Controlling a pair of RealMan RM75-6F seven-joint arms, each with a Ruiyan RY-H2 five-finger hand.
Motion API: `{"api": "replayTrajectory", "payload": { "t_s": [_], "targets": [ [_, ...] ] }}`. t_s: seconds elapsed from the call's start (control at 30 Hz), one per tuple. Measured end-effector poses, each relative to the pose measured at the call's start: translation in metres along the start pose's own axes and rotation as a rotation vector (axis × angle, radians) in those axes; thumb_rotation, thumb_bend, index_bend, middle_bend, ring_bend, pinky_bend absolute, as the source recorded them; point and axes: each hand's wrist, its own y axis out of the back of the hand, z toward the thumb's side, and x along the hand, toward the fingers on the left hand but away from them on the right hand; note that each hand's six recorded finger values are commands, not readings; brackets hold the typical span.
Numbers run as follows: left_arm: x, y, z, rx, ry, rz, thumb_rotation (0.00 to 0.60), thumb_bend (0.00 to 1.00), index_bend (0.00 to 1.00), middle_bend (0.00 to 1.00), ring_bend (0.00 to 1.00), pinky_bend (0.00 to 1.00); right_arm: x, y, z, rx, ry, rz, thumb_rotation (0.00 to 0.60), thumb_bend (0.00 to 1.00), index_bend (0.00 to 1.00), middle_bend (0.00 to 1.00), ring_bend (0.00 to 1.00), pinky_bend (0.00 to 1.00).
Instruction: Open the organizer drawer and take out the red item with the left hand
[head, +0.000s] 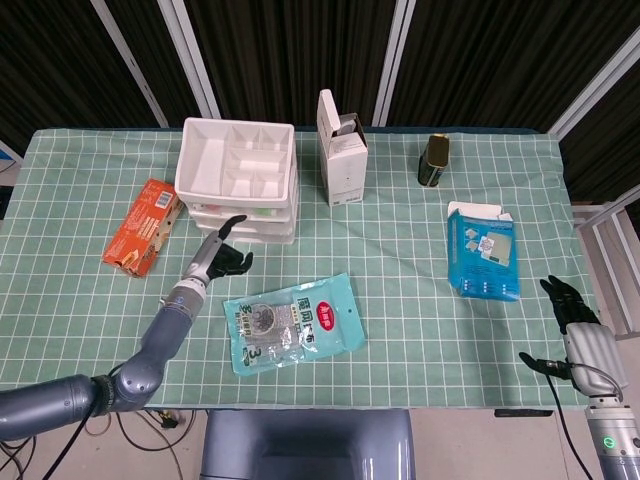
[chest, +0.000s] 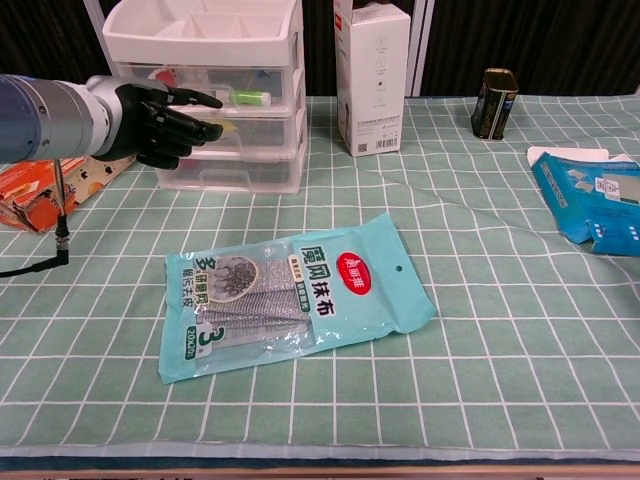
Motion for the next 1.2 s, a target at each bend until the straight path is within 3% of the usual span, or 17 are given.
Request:
{"api": "replayTrajectory", "payload": {
  "t_s": [0.83,1.2],
  "targets": [
    [0.014,-0.007,0.009,-0.043,-0.006,-0.005,0.600,0.48,0.12,0.98,0.94,1.00,0.000,-0.001,0.000,-0.019,-0.011,0.009,0.600,0.00,0.00,0.00,0.00,0.22],
    [0.020,-0.012,0.008,-0.031,-0.022,-0.040,0.600,0.48,0.18,0.99,0.94,1.00,0.000,-0.001,0.000,-0.021,-0.013,0.009,0.600,0.00,0.00,0.00,0.00,0.22]
  ]
}}
